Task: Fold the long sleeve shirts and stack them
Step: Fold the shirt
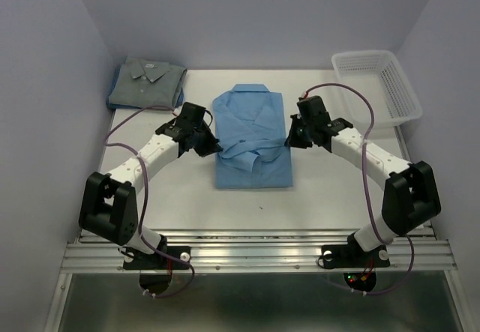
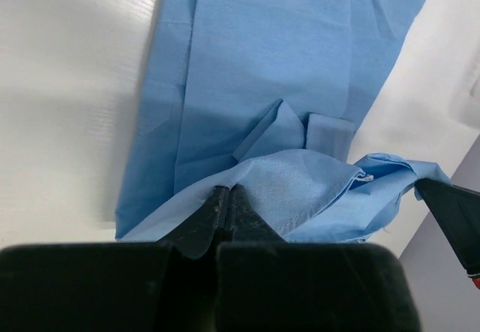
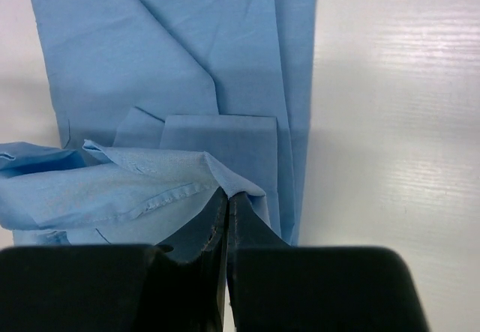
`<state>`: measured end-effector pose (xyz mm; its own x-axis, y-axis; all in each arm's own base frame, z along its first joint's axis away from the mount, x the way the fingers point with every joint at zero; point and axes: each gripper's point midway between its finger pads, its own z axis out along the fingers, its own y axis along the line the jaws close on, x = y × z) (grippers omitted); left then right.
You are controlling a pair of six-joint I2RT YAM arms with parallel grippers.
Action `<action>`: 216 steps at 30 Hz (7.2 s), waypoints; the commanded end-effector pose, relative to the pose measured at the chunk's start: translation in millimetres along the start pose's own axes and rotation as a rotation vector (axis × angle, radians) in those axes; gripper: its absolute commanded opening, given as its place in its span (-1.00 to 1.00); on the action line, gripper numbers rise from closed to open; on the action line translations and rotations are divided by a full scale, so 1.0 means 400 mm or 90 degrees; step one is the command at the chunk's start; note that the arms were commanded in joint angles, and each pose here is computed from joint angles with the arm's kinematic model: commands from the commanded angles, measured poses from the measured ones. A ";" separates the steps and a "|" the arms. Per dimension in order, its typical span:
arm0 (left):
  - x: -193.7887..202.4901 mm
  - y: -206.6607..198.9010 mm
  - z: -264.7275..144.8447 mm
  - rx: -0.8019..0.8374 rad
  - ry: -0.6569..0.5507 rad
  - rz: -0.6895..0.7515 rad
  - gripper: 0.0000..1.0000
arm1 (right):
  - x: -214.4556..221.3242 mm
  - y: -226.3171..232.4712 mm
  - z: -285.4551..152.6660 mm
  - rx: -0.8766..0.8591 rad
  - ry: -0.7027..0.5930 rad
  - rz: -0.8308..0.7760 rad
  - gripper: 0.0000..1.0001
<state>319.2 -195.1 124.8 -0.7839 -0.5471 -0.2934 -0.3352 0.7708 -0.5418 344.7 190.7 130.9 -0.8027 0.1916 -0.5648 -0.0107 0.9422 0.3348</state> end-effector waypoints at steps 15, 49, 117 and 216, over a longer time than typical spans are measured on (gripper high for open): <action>-0.049 0.072 0.126 -0.079 0.028 -0.018 -1.00 | -0.064 0.035 0.203 -0.036 0.017 -0.050 -0.61; -0.087 0.125 -0.170 -0.064 -0.131 0.002 0.97 | 0.083 0.316 0.093 -0.368 0.004 -0.178 1.00; -0.214 0.041 0.152 -0.049 -0.035 0.104 0.97 | 0.367 0.420 0.172 -0.418 0.116 -0.088 1.00; -0.051 -0.077 -0.308 0.210 -0.078 0.117 -1.00 | 0.460 0.556 0.197 -0.409 0.128 -0.347 -0.89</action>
<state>267.5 -150.8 224.7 -0.7525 -0.4992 -0.4296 -0.1123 0.7400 -0.6631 247.6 455.7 30.0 -0.7044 -0.3520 -0.6164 -0.6861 0.5603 0.4641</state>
